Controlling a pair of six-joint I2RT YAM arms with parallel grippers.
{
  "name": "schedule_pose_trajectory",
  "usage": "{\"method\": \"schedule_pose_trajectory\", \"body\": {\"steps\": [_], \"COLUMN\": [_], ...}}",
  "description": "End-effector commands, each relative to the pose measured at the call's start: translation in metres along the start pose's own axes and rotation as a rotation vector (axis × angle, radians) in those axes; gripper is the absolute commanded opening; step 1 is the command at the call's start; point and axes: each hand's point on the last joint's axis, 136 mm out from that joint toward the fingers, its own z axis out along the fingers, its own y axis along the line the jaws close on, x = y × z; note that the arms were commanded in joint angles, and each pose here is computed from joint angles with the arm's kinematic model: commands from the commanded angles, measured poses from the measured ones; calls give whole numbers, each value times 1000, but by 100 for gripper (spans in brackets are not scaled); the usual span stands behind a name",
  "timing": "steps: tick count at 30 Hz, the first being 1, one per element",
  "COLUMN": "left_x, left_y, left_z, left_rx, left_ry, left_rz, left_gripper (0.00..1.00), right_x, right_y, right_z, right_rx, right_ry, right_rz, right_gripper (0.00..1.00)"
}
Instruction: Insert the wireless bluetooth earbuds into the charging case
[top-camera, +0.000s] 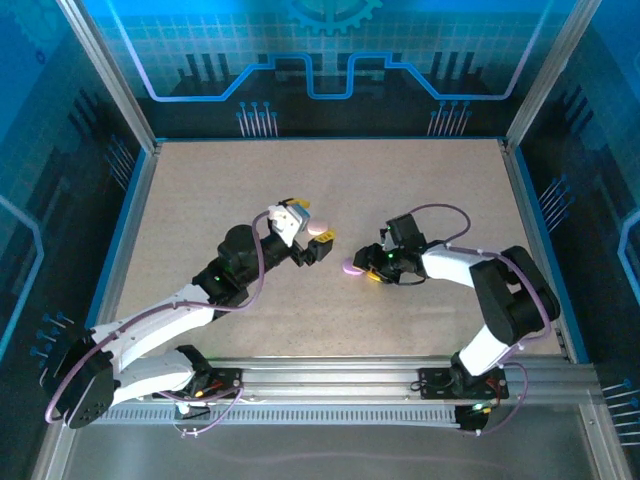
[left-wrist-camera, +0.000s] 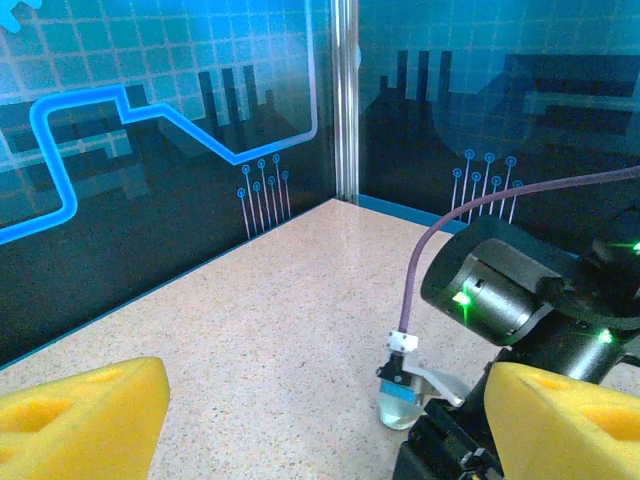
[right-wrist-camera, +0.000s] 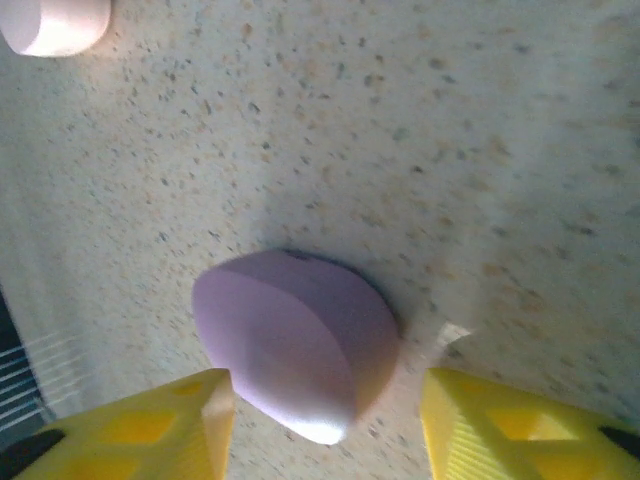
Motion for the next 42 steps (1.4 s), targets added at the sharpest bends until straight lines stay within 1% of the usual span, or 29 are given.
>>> {"method": "schedule_pose_trajectory", "body": {"steps": [1, 4, 6, 9, 11, 13, 14, 15, 16, 17, 19, 20, 23, 25, 27, 30, 31, 32, 33, 34, 36, 37, 38, 39, 40, 41, 42], "left_x": [-18, -14, -8, 15, 37, 57, 67, 75, 85, 94, 110, 116, 134, 147, 158, 166, 171, 176, 181, 187, 195, 201, 197, 201, 202, 201, 203], "left_y": [10, 21, 37, 78, 117, 151, 168, 180, 194, 207, 224, 231, 239, 244, 245, 243, 245, 244, 244, 242, 242, 240, 240, 237, 240, 247, 255], "left_z": [-3, -4, -7, -18, -33, -53, -64, -73, -84, -94, -106, -110, -113, -116, -114, -108, -109, -108, -107, -106, -106, -104, -102, -102, -102, -104, -108], "left_rx": [-43, -92, -163, -323, -465, -606, -679, -735, -796, -850, -907, -925, -916, -926, -908, -871, -870, -860, -850, -834, -821, -808, -798, -785, -790, -830, -879], "left_ry": [-46, -31, -6, 63, 127, 185, 210, 231, 250, 271, 311, 322, 331, 334, 331, 272, 279, 274, 275, 268, 243, 234, 218, 244, 250, 248, 268], "left_rz": [-9, -7, -8, -44, -111, -154, -167, -170, -174, -171, -154, -150, -147, -165, -170, -167, -177, -183, -186, -190, -189, -179, -167, -185, -191, -199, -224], "left_gripper": [84, 85, 87, 94, 99, 99, 99, 99, 99, 99, 99, 99, 99, 99, 99, 99, 99, 99, 99, 99, 99, 99, 99, 99, 99, 99, 99], "right_x": [2, -7, -19, -45, -64, -81, -90, -97, -103, -110, -114, -116, -128, -138, -145, -149, -144, -144, -146, -144, -142, -139, -140, -141, -143, -151, -158], "right_y": [-9, 2, 7, -3, -14, -27, -33, -41, -52, -58, -65, -68, -74, -70, -64, -46, -42, -43, -46, -47, -54, -59, -60, -61, -63, -67, -75], "right_z": [-20, -49, -80, -143, -182, -210, -219, -222, -222, -216, -189, -175, -152, -144, -136, -127, -121, -117, -119, -120, -124, -121, -121, -121, -120, -121, -123], "right_rx": [68, 75, 134, 327, 462, 581, 630, 670, 705, 707, 653, 613, 576, 550, 517, 426, 390, 368, 375, 349, 324, 313, 311, 318, 332, 359, 406], "right_ry": [-33, -94, -181, -418, -594, -749, -812, -855, -889, -896, -817, -779, -740, -767, -803, -821, -814, -805, -809, -819, -863, -879, -922, -918, -877, -889, -879], "right_rz": [-33, -78, -138, -218, -292, -364, -402, -429, -444, -484, -618, -646, -662, -698, -739, -855, -904, -911, -892, -887, -869, -872, -881, -867, -844, -817, -756], "right_gripper": [57, 60, 61, 64, 70, 77, 80, 81, 81, 81, 83, 83, 83, 83, 83, 82, 82, 82, 82, 82, 83, 84, 85, 86, 88, 96, 100]}}
